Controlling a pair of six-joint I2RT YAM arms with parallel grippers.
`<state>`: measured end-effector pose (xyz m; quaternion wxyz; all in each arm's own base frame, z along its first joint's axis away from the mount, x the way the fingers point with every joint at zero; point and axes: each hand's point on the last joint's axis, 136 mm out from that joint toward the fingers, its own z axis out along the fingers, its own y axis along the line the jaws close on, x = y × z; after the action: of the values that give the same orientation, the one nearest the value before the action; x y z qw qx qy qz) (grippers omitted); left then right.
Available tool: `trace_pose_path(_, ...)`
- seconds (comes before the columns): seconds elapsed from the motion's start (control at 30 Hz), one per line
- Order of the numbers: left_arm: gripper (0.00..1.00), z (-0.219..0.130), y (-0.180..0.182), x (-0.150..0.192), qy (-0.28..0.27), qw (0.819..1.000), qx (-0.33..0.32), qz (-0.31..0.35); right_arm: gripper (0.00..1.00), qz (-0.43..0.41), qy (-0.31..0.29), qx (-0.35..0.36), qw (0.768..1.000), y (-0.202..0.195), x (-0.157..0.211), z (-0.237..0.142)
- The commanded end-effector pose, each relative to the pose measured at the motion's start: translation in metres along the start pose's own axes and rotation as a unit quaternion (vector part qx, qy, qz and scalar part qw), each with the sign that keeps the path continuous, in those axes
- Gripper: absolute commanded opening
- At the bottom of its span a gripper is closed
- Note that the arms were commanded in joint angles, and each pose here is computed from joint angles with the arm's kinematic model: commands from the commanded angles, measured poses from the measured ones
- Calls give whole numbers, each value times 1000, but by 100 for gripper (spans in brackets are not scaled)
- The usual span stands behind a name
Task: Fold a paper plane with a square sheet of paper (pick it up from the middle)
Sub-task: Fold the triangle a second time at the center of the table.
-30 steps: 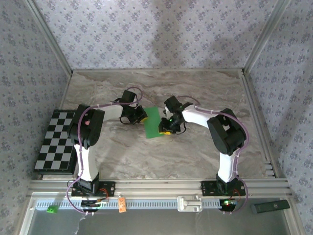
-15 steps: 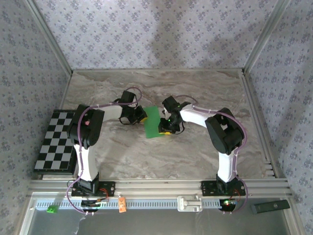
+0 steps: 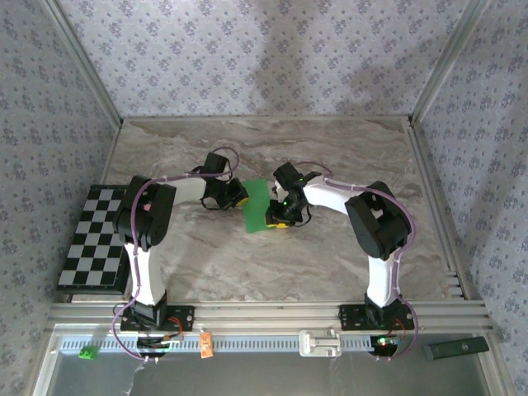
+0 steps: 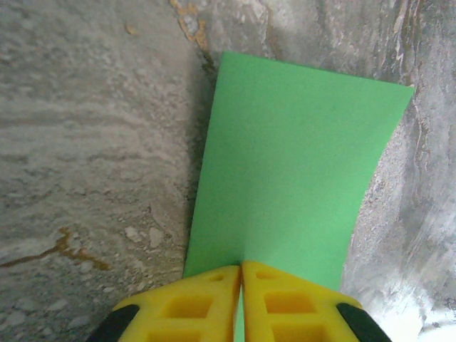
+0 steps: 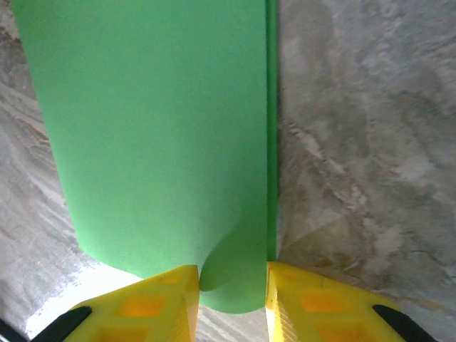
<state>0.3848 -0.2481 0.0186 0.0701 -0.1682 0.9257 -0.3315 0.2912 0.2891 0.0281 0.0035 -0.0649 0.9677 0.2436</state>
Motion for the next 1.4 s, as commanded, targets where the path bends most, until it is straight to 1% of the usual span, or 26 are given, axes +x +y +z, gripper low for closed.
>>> trace_pose_path(0.0,12,13,62,25,33,994,-91,-49,31,-8,8,-35,999,12,0,-2)
trace_pose_path(0.13,12,13,62,24,32,994,-91,-47,31,6,-6,-67,998,15,-5,-8)
trace_pose_path(0.2,12,13,61,24,33,994,-91,-48,31,9,-23,-86,996,20,-13,-14)
trace_pose_path(0.23,12,13,61,24,32,994,-90,-47,31,17,-17,-87,996,13,-6,-10)
trace_pose_path(0.43,12,13,61,24,33,994,-90,-48,31,34,-26,-100,994,8,-13,-12)
trace_pose_path(0.73,12,13,60,23,32,994,-90,-46,30,52,-18,-124,991,12,-15,-9)
trace_pose_path(0.83,12,13,60,24,34,994,-89,-46,28,62,-12,-118,991,8,-11,-7)
trace_pose_path(1.03,12,12,58,23,32,995,-86,-45,21,89,-3,-107,990,-2,-6,-8)
trace_pose_path(1.2,12,13,59,23,33,995,-88,-46,18,109,-1,-115,987,0,-5,-12)
trace_pose_path(1.37,12,13,57,22,33,995,-85,-45,11,119,-7,-116,986,1,-6,-16)
